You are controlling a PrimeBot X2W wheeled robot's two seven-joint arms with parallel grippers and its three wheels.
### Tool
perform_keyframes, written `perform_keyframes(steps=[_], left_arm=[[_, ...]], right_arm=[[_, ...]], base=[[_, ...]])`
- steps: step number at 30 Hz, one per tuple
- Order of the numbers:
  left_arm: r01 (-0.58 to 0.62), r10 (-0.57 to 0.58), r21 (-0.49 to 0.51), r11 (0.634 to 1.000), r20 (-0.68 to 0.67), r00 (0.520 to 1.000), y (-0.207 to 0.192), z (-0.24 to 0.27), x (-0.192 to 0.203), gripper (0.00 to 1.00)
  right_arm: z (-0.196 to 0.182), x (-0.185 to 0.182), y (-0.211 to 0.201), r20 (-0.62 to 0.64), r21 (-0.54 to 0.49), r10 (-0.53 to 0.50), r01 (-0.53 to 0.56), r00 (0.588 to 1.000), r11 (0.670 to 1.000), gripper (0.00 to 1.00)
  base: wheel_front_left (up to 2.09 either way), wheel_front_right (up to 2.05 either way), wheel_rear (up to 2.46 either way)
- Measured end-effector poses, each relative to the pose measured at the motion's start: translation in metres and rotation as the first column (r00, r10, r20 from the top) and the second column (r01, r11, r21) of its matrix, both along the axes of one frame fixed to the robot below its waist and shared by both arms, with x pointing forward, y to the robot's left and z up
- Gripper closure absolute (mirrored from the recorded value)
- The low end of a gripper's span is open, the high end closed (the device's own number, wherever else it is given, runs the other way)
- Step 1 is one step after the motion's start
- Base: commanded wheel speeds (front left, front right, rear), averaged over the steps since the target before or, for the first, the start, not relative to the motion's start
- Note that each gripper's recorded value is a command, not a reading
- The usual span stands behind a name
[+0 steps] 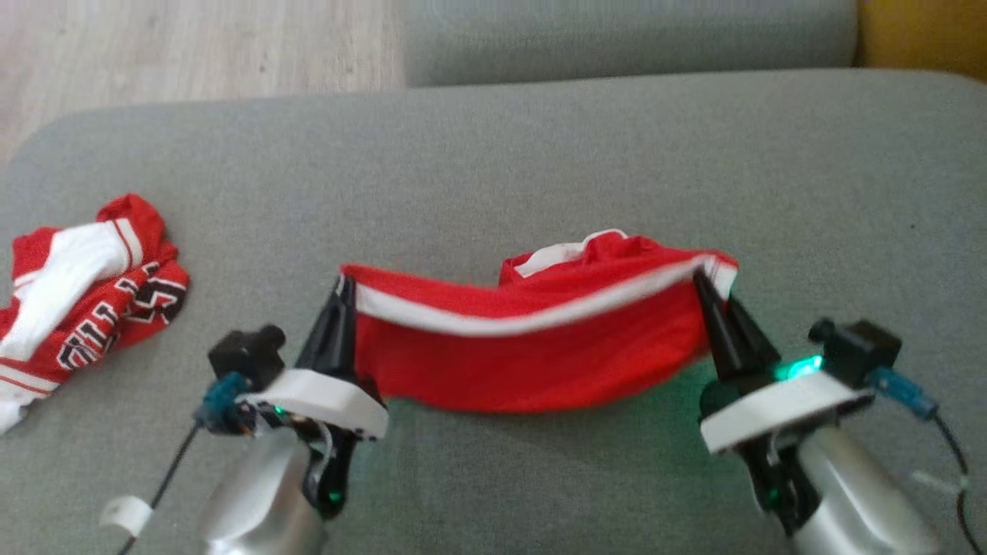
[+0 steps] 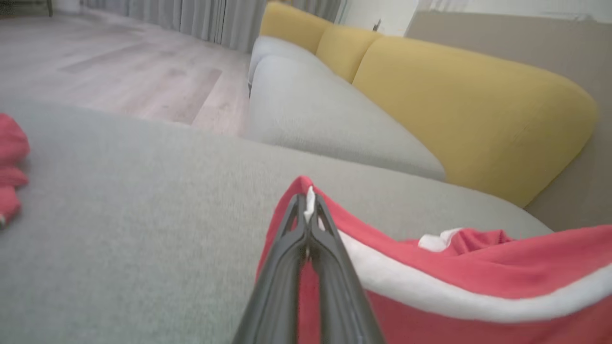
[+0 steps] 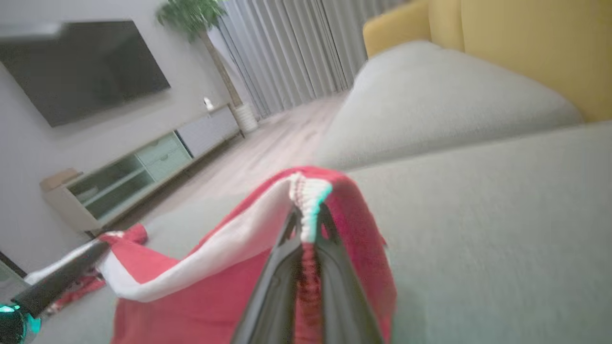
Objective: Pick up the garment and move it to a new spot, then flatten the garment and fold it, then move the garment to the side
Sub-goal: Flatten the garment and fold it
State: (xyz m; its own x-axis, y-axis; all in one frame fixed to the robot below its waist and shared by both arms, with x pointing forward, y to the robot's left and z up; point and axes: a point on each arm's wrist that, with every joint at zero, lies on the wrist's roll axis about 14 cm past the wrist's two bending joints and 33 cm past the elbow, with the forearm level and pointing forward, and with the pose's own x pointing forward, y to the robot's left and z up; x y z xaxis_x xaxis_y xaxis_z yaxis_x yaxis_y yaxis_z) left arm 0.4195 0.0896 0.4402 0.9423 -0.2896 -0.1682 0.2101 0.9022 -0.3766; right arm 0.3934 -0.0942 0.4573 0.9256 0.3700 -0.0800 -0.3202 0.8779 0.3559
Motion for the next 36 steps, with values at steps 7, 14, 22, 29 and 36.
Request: perform_keyframes(steps=[7, 14, 22, 29, 36], left_arm=[[-0.004, -0.020, 0.076, 0.997, 0.321, 0.947, 0.024, 0.110, 0.020, 1.00], [-0.017, -0.067, 0.143, 0.990, 0.558, 0.827, 0.031, 0.220, 0.022, 1.00], [-0.070, -0.041, 0.186, 0.980, 0.536, 0.843, 0.044, 0.237, 0.030, 1.00], [-0.124, 0.004, 0.226, 0.966, 0.467, 0.885, 0.044, 0.214, 0.072, 1.00], [-0.259, 0.060, 0.190, 0.947, 0.688, 0.724, 0.041, 0.285, 0.120, 1.00]], right_arm=[[0.123, 0.021, 0.005, 0.329, 0.032, 0.045, -0.059, 0.943, 0.998, 1.00], [0.205, 0.014, 0.004, 0.485, 0.070, 0.079, -0.128, 0.871, 0.989, 1.00], [0.222, 0.026, 0.011, 0.433, 0.046, 0.157, -0.196, 0.888, 0.980, 1.00], [0.203, 0.077, 0.014, 0.360, -0.040, 0.181, -0.178, 0.915, 0.983, 1.00], [0.268, 0.144, 0.004, 0.601, -0.138, 0.124, -0.050, 0.789, 0.989, 1.00]], base=[[0.00, 0.00, 0.00], [0.00, 0.00, 0.00], [0.00, 0.00, 0.00], [0.00, 0.00, 0.00], [0.00, 0.00, 0.00]])
